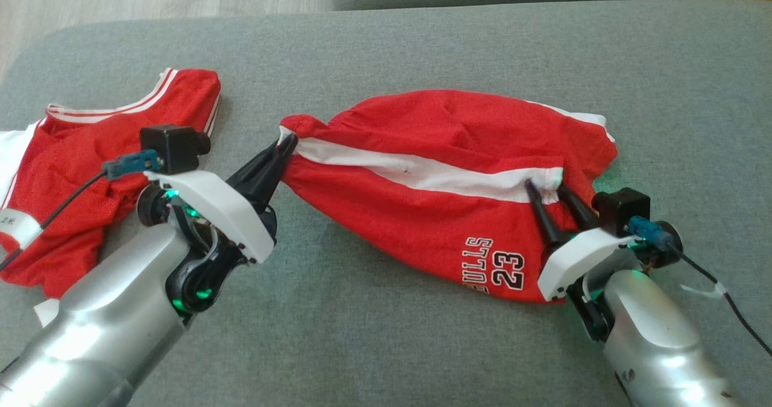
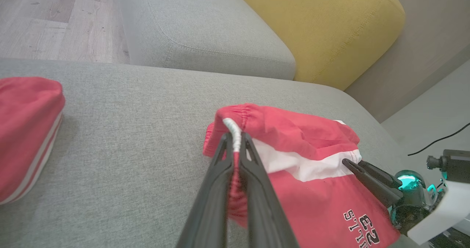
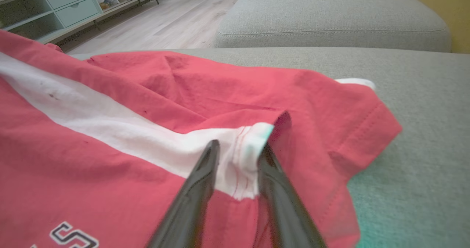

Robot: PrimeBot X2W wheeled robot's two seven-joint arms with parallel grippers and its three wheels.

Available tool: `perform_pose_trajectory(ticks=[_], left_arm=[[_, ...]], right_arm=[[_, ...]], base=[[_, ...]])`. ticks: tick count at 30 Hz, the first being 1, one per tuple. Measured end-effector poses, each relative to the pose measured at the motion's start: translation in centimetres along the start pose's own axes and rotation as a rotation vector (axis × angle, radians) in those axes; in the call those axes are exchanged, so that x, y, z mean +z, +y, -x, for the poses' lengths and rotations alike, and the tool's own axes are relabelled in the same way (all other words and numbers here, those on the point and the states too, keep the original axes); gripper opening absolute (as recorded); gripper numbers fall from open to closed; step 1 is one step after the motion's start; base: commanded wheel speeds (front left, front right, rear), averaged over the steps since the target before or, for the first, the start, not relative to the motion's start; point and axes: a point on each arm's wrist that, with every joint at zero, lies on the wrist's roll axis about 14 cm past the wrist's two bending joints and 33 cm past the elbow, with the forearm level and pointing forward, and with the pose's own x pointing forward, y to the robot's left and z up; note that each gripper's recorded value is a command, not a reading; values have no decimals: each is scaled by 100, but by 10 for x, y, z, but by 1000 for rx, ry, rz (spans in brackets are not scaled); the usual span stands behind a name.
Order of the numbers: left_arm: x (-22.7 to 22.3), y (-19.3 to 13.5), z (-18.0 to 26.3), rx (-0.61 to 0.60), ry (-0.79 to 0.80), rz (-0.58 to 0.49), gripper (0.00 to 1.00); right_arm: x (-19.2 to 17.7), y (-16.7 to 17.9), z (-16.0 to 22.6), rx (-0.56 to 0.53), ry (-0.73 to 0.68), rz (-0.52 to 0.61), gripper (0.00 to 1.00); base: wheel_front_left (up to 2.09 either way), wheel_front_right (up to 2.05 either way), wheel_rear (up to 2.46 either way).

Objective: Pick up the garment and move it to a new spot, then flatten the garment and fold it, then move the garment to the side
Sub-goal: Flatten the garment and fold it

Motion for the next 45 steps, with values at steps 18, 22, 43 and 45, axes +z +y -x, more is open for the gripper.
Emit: perform_pose_trajectory(ticks=[18, 22, 43, 45], left_arm=[[112, -26, -45, -92, -326, -213, 0], [187, -67, -66, -185, -531, -308, 0], [67, -55, -93, -166, -463, -181, 0], [38, -53, -79, -146, -423, -167, 0]], right_arm=[[197, -98, 1, -181, -524, 98, 0], [280, -135, 20, -259, -706, 212, 0], [197, -149, 64, -322, -597, 198, 0], [177, -143, 77, -334, -576, 157, 0]], base=[[0, 0, 0], [0, 0, 0], [0, 0, 0], [0, 0, 0]])
